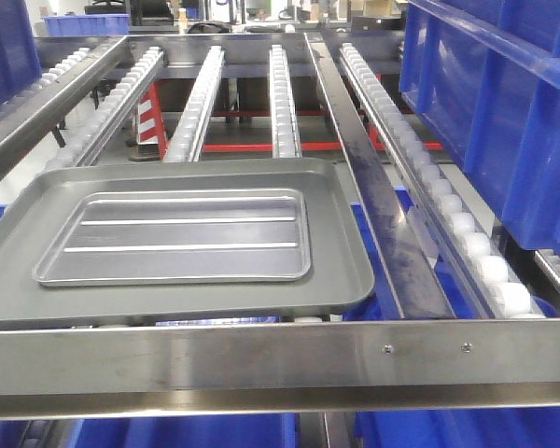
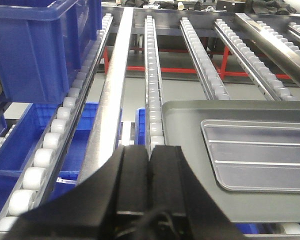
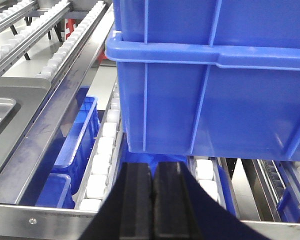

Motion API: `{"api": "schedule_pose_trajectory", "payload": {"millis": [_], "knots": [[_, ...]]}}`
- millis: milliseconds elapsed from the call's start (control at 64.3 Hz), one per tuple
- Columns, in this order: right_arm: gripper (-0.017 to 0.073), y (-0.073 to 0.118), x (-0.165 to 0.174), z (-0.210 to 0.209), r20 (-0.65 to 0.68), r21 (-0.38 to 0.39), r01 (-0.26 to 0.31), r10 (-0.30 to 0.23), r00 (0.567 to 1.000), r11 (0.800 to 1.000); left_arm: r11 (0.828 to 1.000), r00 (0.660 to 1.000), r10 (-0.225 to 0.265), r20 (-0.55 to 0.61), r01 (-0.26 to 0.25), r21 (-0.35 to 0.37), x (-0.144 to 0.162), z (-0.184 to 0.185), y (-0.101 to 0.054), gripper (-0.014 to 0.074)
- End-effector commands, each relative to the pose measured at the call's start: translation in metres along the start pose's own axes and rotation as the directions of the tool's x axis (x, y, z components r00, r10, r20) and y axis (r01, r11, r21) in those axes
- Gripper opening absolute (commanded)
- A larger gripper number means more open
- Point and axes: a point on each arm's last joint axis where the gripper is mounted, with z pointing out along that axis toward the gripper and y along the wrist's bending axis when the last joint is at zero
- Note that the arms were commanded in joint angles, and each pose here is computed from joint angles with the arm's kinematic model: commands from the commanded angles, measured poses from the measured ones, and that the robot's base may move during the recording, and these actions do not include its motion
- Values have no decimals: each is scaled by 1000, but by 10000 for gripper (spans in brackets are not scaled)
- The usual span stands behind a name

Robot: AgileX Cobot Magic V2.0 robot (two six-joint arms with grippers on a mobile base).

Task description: Grab silver tray and place in blue box

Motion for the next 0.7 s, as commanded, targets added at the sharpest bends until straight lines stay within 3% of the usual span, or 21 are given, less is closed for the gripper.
{"api": "schedule_pose_trajectory", "payload": {"millis": [0,684], "knots": [[49,0,-9,-2,112,6,8,-9,994,1000,1000,994,-14,104,14,1,-9,-2,0,-94],[49,0,-10,-2,124,7,8,-9,992,1000,1000,988,-14,156,15,-2,-14,-3,1,-94]]}}
